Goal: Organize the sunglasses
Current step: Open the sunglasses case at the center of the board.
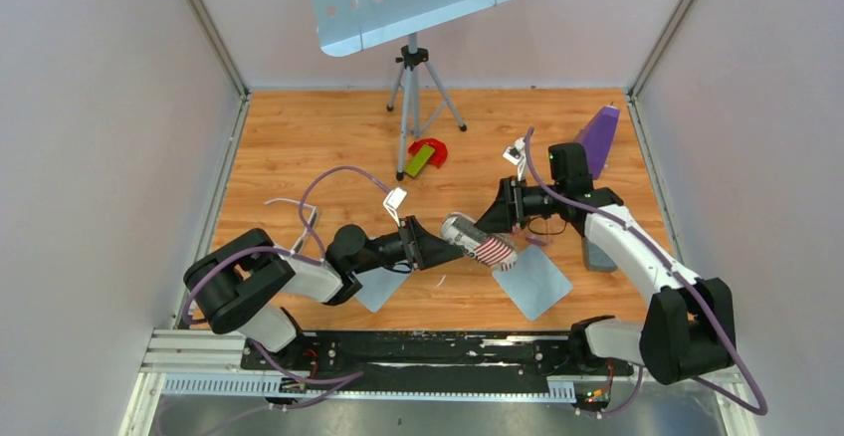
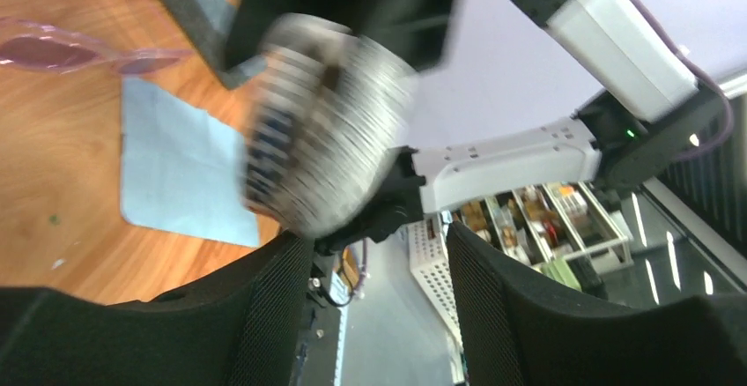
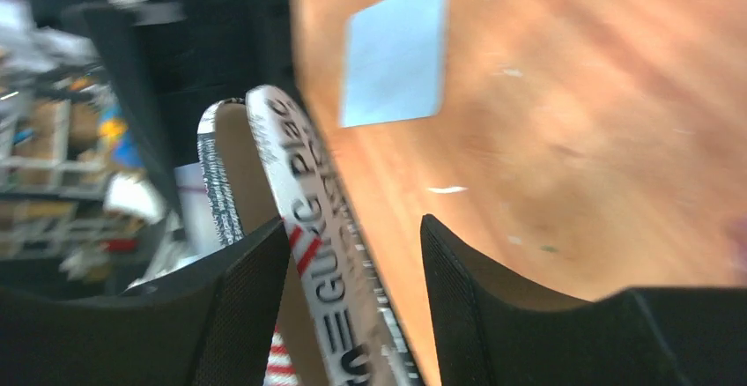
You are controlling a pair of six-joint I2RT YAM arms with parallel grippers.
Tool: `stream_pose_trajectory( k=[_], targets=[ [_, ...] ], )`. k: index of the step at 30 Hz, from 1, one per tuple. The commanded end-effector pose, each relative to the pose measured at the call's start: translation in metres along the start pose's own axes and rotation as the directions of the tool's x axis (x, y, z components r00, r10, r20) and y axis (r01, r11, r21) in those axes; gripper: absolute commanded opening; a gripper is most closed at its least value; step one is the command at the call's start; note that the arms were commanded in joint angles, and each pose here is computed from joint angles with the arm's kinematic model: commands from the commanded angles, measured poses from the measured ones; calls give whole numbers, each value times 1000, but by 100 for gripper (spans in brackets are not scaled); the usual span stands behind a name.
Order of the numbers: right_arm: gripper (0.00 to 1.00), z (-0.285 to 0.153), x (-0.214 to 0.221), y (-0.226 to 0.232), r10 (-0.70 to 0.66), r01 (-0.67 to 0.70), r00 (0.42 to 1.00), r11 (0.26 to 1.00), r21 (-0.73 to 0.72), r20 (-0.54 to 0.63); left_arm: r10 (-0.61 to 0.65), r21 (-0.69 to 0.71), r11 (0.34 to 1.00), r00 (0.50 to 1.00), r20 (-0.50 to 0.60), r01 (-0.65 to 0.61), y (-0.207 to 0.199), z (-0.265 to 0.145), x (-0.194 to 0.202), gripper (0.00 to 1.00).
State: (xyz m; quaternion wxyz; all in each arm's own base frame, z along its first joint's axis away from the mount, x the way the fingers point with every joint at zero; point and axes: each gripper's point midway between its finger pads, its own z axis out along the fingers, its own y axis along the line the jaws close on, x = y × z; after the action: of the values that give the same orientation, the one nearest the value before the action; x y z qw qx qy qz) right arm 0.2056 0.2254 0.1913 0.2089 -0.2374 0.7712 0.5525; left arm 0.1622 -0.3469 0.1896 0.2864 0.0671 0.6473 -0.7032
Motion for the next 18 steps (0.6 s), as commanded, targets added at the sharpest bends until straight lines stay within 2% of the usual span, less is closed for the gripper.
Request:
stream_pose_trajectory(
  k=[1, 6, 10, 14, 15, 18],
  targets=[
    [46, -19, 5, -64, -41, 39, 999, 938, 346, -4, 123, 252, 959, 992, 36, -128, -63, -2, -9, 0],
    [38, -16, 9, -60, -75, 82, 997, 940, 331, -35, 125, 245, 960, 991, 43, -132, -61, -1, -10, 0],
    [42, -5, 18, -42, -66, 76, 996, 971, 227, -53, 120, 233, 964, 992, 43, -127, -56, 0, -10, 0],
    [37, -5, 19, -44, -76, 88, 995, 967, 241, -57, 98, 186, 977, 993, 61, -107, -45, -1, -12, 0],
    [35, -6, 18, -45, -80, 92, 995, 964, 251, -57, 86, 153, 984, 994, 74, -96, -39, -2, -14, 3],
    [32, -8, 17, -50, -85, 97, 995, 955, 282, -55, 97, 47, 994, 988, 118, -103, -21, -7, -20, 46]
  ],
)
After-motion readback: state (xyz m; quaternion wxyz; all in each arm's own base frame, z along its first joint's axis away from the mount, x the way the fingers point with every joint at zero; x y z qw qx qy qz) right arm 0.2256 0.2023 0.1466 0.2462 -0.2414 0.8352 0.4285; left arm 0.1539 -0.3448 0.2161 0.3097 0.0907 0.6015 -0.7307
